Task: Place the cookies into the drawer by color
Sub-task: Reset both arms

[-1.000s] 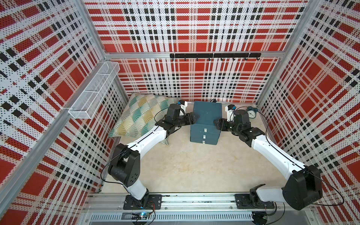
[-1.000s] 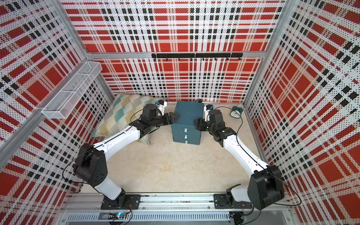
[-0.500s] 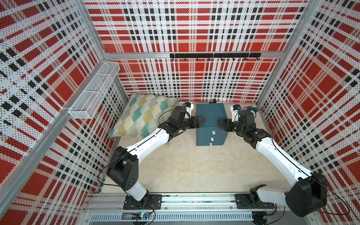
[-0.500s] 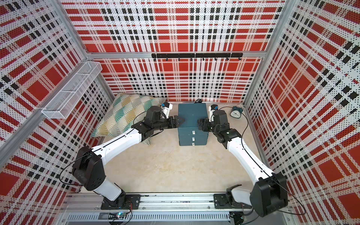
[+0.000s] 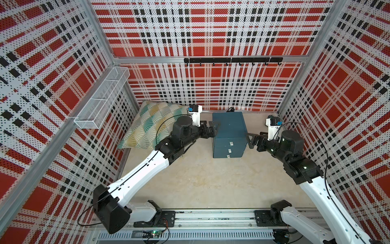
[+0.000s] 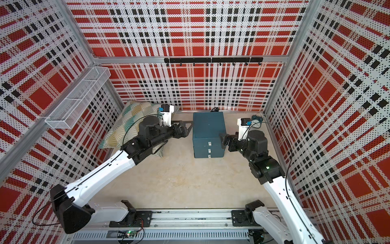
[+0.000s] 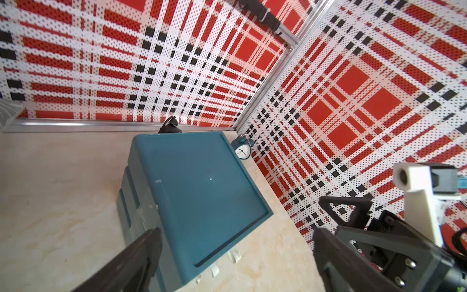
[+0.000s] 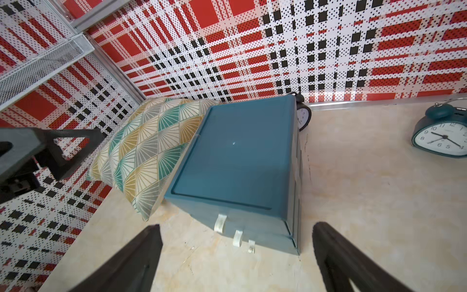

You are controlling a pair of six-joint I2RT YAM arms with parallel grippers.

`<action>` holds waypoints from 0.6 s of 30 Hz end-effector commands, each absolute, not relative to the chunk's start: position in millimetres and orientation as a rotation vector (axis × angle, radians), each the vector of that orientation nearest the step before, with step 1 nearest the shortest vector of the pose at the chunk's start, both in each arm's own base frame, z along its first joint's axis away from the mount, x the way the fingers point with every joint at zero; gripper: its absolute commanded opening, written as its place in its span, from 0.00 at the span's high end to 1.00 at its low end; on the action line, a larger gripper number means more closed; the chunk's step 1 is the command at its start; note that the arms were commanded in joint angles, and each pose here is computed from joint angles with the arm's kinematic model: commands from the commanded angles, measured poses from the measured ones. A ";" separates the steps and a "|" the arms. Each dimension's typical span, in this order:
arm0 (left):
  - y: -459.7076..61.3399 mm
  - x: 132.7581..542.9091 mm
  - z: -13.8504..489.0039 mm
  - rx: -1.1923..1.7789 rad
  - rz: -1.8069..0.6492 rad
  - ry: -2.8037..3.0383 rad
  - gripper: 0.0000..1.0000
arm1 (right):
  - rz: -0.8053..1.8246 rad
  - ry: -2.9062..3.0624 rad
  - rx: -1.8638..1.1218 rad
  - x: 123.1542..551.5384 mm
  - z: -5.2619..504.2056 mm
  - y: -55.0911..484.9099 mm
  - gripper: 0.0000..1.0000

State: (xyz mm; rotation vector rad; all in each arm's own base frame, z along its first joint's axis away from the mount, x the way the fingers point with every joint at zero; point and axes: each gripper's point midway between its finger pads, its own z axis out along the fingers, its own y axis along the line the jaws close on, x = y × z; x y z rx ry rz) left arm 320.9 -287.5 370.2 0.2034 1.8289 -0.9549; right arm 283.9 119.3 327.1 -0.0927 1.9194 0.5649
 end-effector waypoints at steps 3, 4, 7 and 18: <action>-280.2 290.7 352.5 0.188 -0.860 1.837 0.01 | 0.582 1.936 -0.038 259.7 309.1 108.3 0.00; -281.3 283.9 351.4 0.188 -0.859 1.833 0.01 | 0.573 1.934 -0.017 257.8 307.1 104.6 0.00; -282.5 265.8 345.3 0.173 -0.835 1.822 0.01 | 0.546 1.933 0.043 250.6 292.1 93.5 0.00; -210.4 260.7 270.6 -0.053 -0.533 1.840 0.01 | 0.347 1.937 0.157 255.0 236.7 60.6 0.00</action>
